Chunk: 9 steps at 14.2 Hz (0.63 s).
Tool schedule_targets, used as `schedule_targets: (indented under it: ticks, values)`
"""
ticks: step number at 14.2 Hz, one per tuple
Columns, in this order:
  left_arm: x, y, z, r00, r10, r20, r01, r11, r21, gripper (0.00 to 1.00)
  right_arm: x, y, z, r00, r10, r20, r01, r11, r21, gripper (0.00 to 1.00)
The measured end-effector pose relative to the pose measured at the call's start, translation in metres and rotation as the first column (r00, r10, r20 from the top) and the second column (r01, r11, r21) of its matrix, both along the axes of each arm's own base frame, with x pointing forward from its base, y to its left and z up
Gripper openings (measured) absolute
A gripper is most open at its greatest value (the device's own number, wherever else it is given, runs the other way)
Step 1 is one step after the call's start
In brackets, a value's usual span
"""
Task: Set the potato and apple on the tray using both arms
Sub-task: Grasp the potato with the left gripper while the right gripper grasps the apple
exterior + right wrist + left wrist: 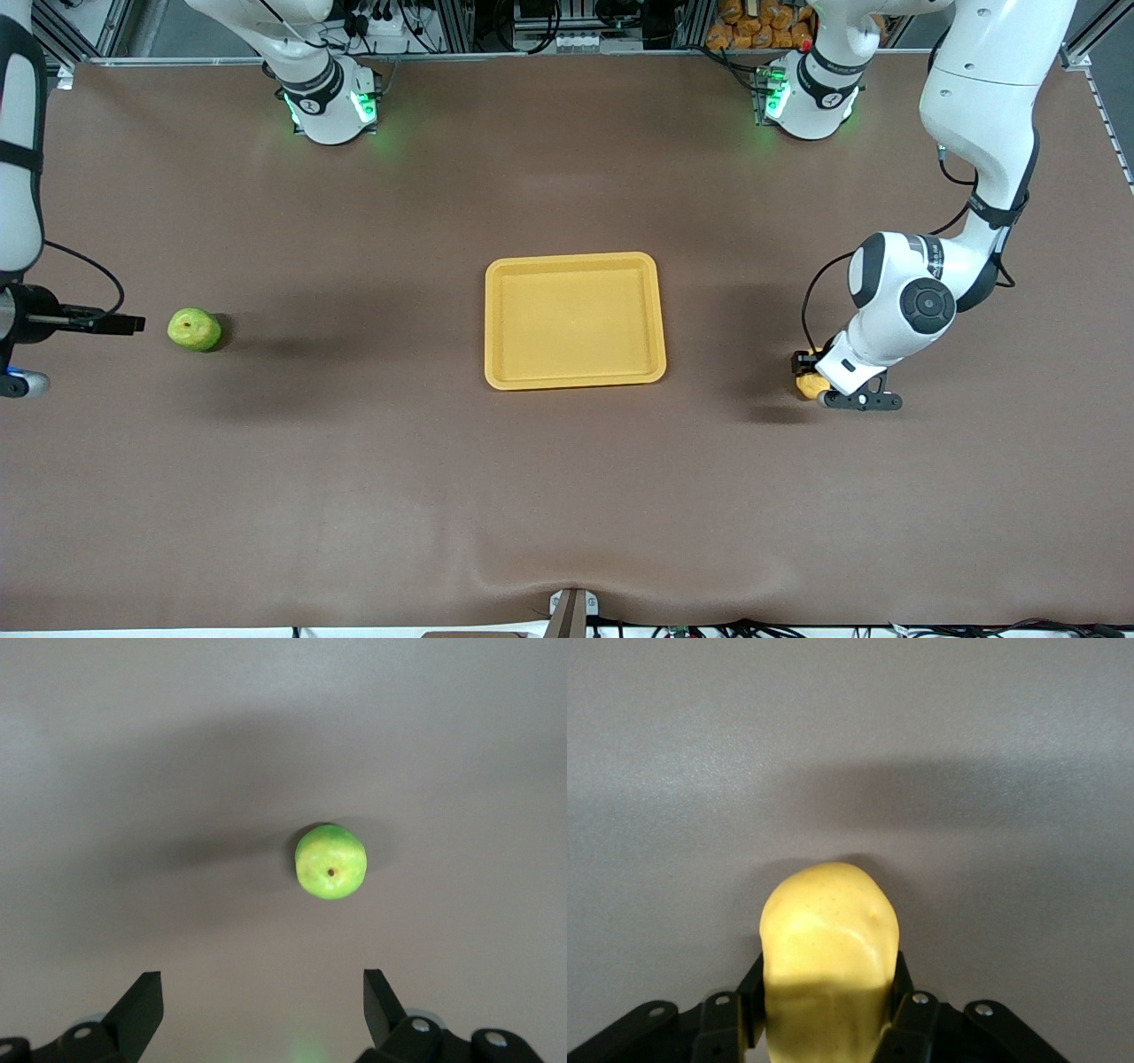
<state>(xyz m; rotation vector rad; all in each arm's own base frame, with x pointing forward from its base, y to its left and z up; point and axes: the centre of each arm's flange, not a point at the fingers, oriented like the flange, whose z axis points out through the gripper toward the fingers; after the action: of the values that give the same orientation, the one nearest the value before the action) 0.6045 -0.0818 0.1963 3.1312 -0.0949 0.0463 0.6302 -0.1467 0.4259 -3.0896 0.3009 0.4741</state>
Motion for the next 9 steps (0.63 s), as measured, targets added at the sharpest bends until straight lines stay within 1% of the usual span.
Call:
schedule_targets:
  ticks: [2, 4, 6, 9]
  values:
    - [0.005, -0.001, 0.007, 1.000, 0.000, 0.016, 0.000, 1.000, -0.002, 0.55, 0.003, -0.015, -0.026, 1.000, 0.010, 0.001, -0.010, 1.000, 0.006, 1.00]
    - [0.009, -0.001, 0.025, 0.999, 0.001, 0.037, -0.001, 1.000, -0.003, 0.55, 0.001, -0.035, -0.057, 1.000, 0.013, -0.001, -0.013, 1.000, 0.013, 1.00]
    - [0.010, -0.001, 0.052, 0.999, 0.001, 0.039, -0.001, 1.000, 0.001, 0.54, -0.004, -0.048, -0.086, 1.000, 0.006, -0.008, -0.006, 1.000, 0.017, 1.00]
    - [0.006, 0.000, 0.091, 1.000, 0.002, 0.020, -0.002, 1.000, 0.010, 0.54, -0.016, -0.053, -0.126, 1.000, -0.004, -0.014, 0.004, 1.000, 0.018, 1.00]
